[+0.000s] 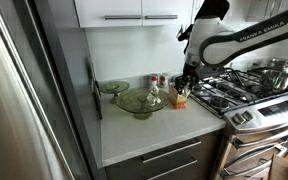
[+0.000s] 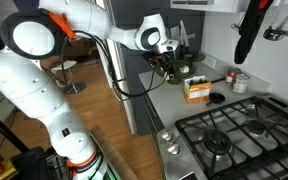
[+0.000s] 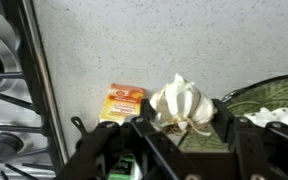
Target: Lift the lid off the small tea pot and put it on the kitchen counter, pick up the small tea pot and put it on the tray, pick up the lid and put it back on the small teapot
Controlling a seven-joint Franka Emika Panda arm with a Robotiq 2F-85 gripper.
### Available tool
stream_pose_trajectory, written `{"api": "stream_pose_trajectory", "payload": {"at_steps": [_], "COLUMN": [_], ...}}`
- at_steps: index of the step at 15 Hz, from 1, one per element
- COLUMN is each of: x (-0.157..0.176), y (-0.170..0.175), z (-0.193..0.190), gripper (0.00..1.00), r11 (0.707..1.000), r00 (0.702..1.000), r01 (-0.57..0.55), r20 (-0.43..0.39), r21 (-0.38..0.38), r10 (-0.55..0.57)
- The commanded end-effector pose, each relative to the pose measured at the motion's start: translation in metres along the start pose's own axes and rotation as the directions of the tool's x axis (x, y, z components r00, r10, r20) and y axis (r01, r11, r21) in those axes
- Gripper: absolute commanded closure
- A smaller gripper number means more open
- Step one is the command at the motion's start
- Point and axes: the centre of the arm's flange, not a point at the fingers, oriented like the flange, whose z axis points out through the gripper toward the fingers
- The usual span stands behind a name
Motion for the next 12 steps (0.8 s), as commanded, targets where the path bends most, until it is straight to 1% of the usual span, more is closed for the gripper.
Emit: {"api": "stream_pose_trajectory", "payload": {"at_steps": [1, 3, 5, 6, 9, 12], "x": [0.000, 0.000, 0.002, 0.002, 0.009, 0.014], "y": [-0.011, -0.019, -0.017, -0.017, -0.045, -0.079], "z": [-0.004, -0.006, -0.004, -0.003, -0.014, -0.026], "gripper": [0.39, 0.39, 0.39, 0.64, 0.64, 0.64], "r11": [1.000, 0.999, 0.999, 0.999, 0.994, 0.980], "r00": [1.000, 0.999, 0.999, 0.999, 0.993, 0.978], "r01": [0.020, 0.034, 0.035, 0.035, 0.102, 0.186], "r20": [-0.008, -0.013, -0.010, -0.009, -0.066, -0.113], "r21": [0.007, 0.011, 0.010, 0.009, 0.040, 0.069], "r10": [-0.019, -0.033, -0.035, -0.035, -0.099, -0.178]}}
